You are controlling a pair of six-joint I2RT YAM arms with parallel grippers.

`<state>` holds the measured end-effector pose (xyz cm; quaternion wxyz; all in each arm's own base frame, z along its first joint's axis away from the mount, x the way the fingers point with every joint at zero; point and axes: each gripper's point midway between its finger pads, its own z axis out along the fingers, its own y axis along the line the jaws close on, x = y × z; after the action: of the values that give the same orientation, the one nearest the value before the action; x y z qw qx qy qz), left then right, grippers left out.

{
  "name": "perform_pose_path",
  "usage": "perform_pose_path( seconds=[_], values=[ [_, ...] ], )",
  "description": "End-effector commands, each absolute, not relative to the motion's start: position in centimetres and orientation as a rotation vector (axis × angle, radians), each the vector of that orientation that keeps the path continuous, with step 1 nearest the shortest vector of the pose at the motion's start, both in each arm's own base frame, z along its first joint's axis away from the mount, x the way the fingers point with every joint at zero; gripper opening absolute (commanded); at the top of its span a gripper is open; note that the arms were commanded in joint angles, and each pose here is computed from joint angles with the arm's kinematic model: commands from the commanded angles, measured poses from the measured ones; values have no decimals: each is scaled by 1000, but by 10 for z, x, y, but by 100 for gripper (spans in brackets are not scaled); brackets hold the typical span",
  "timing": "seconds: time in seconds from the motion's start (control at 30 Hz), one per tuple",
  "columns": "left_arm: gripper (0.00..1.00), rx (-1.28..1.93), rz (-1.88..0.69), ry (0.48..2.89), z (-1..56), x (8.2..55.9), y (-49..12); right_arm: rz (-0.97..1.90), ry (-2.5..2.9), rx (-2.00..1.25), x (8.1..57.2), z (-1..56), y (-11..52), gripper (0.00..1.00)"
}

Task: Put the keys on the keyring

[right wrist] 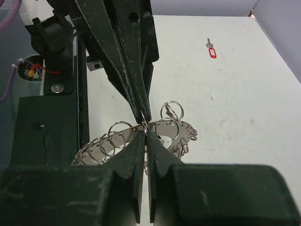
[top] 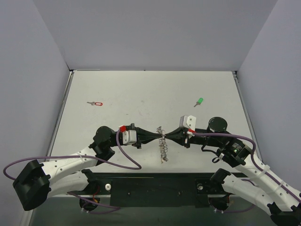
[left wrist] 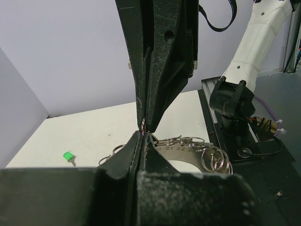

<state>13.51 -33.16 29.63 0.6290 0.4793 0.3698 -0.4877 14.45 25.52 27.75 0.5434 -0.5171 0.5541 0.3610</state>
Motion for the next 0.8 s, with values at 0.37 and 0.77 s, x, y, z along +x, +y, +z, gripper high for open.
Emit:
perform_pose_path(
  seconds=[0.37,0.77],
  values=[
    [0,1129,-1100,779,317,131,-337,883,1217,-1192,145,302,261,0],
    [0,1147,-1093,792,313,132,-339,889,1214,-1188,145,304,261,0]
  ],
)
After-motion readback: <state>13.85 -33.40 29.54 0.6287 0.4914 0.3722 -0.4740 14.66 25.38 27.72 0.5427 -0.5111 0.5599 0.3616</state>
